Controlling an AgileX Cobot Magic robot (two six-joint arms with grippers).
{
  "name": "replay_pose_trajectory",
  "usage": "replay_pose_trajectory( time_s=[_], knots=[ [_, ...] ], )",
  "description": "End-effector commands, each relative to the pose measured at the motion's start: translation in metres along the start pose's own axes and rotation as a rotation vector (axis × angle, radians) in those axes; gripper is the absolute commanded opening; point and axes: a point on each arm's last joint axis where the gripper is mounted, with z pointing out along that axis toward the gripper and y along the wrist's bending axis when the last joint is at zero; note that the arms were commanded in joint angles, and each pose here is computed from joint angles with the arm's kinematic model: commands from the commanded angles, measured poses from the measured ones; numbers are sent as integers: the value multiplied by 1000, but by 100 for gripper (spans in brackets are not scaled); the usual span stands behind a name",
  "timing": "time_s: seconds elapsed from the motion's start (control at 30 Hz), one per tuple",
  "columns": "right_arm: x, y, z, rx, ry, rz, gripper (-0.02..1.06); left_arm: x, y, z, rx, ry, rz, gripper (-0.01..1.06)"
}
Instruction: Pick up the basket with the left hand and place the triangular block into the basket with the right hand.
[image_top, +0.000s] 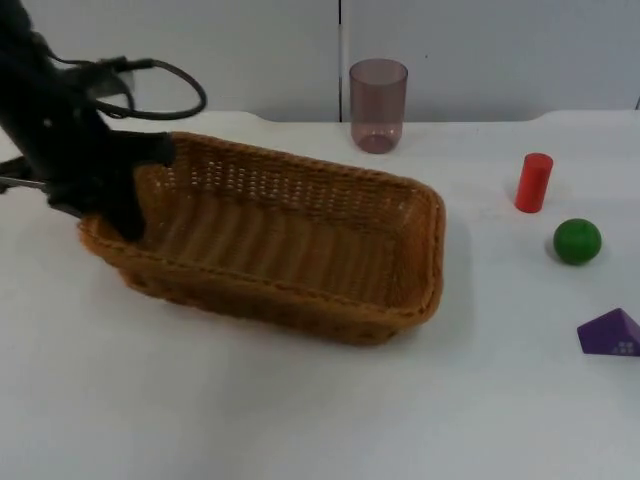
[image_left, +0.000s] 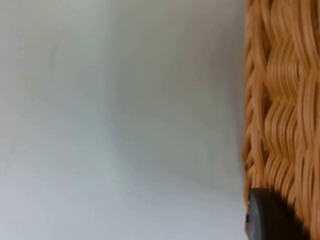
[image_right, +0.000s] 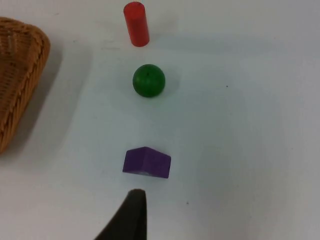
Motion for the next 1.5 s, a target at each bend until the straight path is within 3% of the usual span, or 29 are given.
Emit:
replay_pose_trajectory(
  time_s=[0.0, 0.4, 0.67, 0.8, 0.93, 1.07, 1.17, 1.27, 1.37, 1.47],
  knots=[
    [-2, 0, -1, 1, -17, 0, 105, 20, -4, -24, 21, -11, -40, 0],
    [3, 0, -1, -3, 37, 4, 105, 115, -17, -41, 127, -89, -110, 0],
    [6, 2, -1, -21, 66, -13, 105, 130, -18, -31, 154, -73, -127, 0],
    [6, 11, -1, -134, 66, -149, 105, 128, -21, -32, 186, -88, -123, 0],
    [-2, 16, 5, -200, 136, -178, 104, 129, -20, -32, 183, -85, -118, 0],
    [-16, 15, 19, -206, 247, -228, 99, 128, -20, -32, 177, -92, -117, 0],
    [-31, 14, 44, -222, 284, -336, 90, 128, -20, -32, 174, -92, -110, 0],
    [-39, 13, 68, -246, 309, -449, 89, 128, -20, -32, 175, -91, -110, 0],
    [-42, 13, 86, -270, 352, -500, 89, 128, -20, -32, 175, -91, -110, 0],
    [-38, 23, 116, -301, 418, -648, 89, 128, -20, -32, 175, -93, -111, 0]
  ],
)
